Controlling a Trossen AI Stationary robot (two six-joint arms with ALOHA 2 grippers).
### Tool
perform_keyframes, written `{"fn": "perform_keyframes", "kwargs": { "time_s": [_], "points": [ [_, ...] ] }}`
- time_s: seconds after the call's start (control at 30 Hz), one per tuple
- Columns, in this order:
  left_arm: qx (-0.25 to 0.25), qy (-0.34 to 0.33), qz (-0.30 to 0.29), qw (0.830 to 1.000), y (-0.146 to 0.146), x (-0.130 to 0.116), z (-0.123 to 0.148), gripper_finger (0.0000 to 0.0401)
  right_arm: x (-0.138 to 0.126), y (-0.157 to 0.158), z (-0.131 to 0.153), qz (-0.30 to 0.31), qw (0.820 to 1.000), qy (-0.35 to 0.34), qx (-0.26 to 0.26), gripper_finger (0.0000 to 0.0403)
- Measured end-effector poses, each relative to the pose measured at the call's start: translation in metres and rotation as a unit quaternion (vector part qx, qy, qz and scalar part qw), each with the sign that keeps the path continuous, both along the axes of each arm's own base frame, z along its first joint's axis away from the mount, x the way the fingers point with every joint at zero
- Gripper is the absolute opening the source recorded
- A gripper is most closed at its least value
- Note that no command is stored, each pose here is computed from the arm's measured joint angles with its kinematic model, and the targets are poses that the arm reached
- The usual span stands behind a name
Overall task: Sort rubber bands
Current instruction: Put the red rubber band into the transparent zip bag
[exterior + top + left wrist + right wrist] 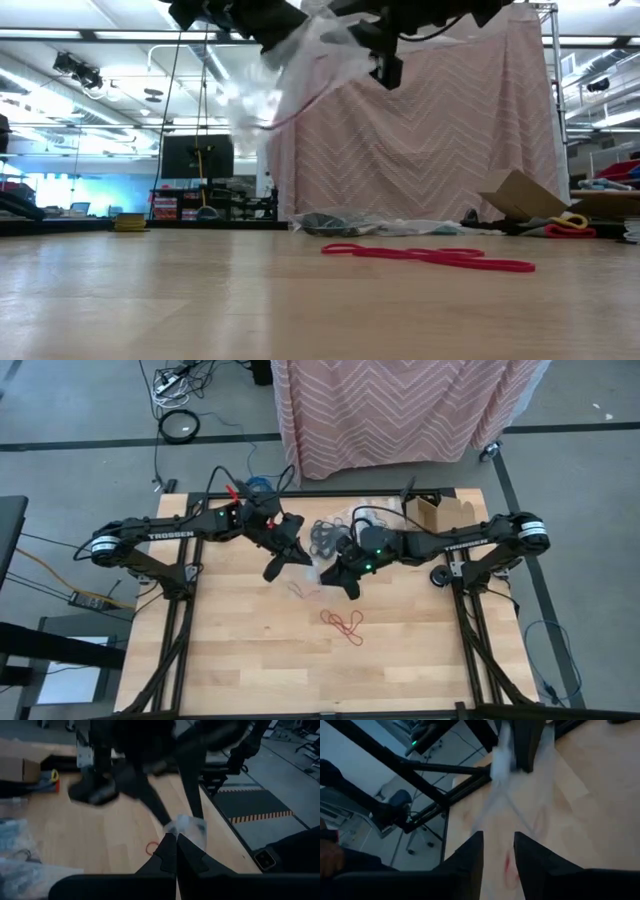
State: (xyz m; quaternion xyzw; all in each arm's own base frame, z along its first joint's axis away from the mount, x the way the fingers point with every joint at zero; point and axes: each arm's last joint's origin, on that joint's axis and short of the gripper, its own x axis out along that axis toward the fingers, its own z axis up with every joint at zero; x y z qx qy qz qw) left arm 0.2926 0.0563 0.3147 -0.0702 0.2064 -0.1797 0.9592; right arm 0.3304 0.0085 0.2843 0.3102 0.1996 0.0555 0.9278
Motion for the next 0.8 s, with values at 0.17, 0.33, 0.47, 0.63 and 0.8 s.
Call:
{"fn": "perform_keyframes", "kwargs": {
  "time_s": [0.17,0.33,0.47,0.63,0.8],
  "points": [
    [-0.001,-0.014,-0.012,1.000,-0.005,0.002,0.003,0.0001,0.012,0.003,-0.009,0.004,1.000,-0.013,0.011,0.0114],
    [-0.014,0.013,-0.025,1.000,-0.014,0.006,-0.005,0.0001,0.017,0.002,-0.010,-0.002,0.999,-0.032,0.014,0.0119],
    [-0.021,0.044,-0.035,0.998,-0.019,0.011,-0.016,0.0001,0.017,0.002,-0.009,-0.006,0.999,-0.039,0.008,0.0119],
    [-0.027,0.061,-0.039,0.997,-0.019,0.016,-0.024,0.0001,0.017,0.004,-0.010,-0.002,0.999,-0.033,0.009,0.0119],
    [-0.052,0.052,-0.072,0.995,-0.020,0.023,-0.028,0.0001,0.017,0.004,-0.010,0.001,0.999,-0.036,0.012,0.0119]
  ]
}}
